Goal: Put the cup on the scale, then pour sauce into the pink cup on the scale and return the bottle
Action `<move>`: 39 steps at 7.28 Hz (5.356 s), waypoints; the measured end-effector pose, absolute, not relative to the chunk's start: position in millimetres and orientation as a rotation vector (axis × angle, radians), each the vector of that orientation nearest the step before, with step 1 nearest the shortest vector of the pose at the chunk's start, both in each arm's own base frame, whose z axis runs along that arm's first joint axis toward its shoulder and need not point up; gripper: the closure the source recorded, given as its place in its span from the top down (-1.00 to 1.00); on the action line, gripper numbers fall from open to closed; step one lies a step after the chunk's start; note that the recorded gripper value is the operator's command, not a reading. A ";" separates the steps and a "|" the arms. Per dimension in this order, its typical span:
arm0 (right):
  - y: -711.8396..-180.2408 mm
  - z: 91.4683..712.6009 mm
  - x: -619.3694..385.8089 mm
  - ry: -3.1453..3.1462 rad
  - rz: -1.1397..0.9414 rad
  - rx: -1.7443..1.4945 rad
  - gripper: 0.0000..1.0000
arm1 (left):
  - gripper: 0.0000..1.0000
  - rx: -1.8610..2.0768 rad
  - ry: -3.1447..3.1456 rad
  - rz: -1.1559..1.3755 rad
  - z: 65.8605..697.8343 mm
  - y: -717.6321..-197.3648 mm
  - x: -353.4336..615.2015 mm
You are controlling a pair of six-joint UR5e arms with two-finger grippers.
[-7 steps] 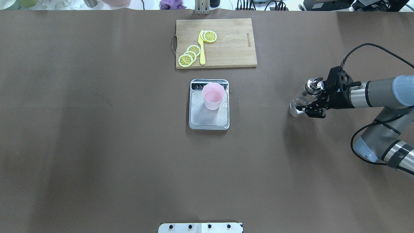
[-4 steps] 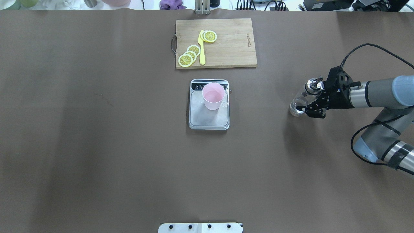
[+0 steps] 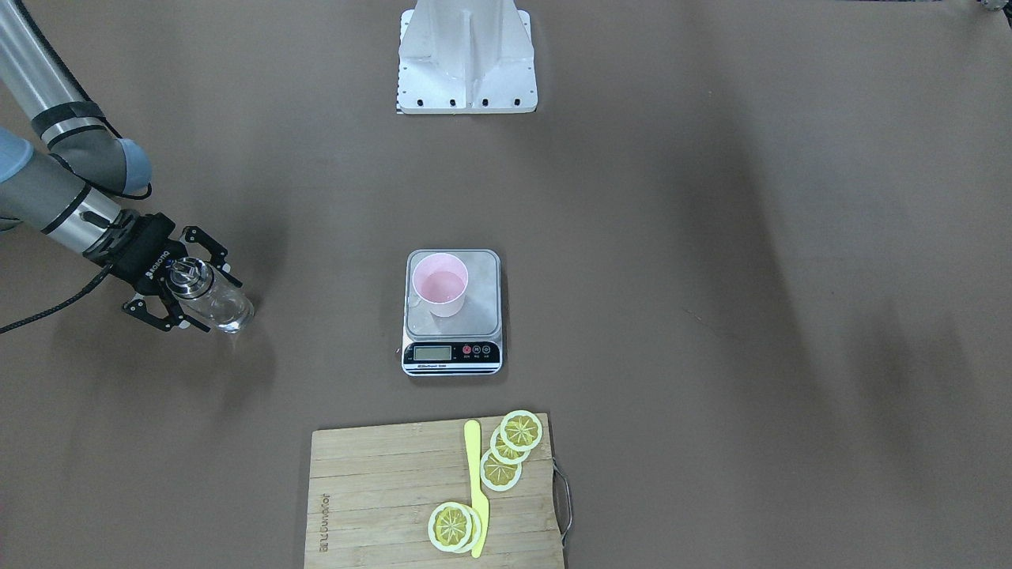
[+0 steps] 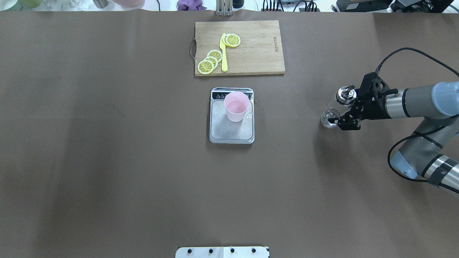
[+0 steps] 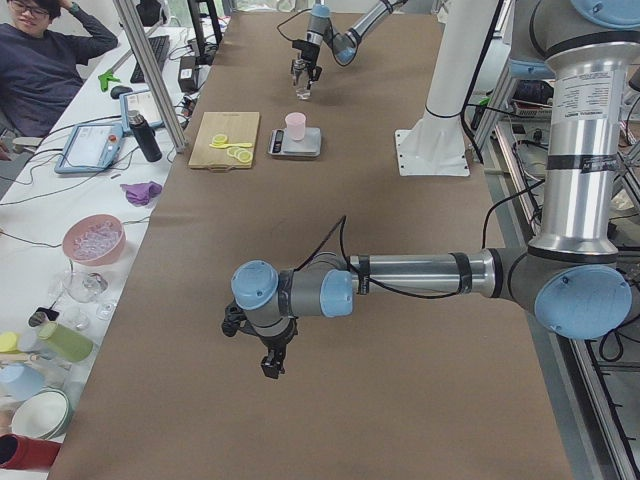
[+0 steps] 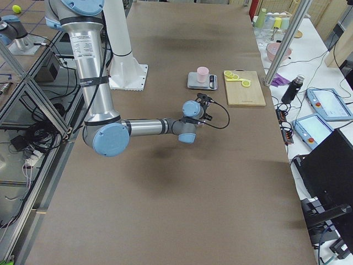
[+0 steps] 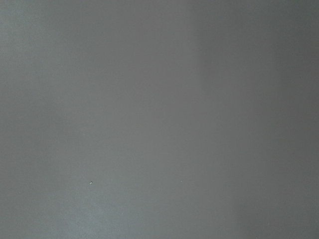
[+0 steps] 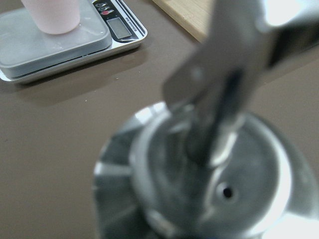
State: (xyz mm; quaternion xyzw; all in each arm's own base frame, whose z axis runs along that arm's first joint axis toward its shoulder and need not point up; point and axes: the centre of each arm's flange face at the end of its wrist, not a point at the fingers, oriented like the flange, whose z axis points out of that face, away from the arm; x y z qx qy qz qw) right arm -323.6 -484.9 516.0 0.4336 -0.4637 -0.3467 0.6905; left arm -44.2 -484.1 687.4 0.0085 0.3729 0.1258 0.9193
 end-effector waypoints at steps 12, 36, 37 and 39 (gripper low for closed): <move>-464.9 556.9 -285.5 -1.029 -0.754 0.903 1.00 | 0.96 0.023 0.767 0.260 684.8 -484.0 -44.6; -519.9 651.2 15.5 -0.712 0.206 -0.052 1.00 | 0.96 0.005 0.766 0.247 685.4 -489.4 -43.4; -520.0 651.9 15.5 -0.713 0.201 -0.043 1.00 | 0.96 0.005 0.767 0.247 685.2 -489.5 -43.4; -517.9 655.3 16.3 -0.707 0.195 -0.035 1.00 | 0.96 0.003 0.767 0.247 686.9 -487.3 -43.4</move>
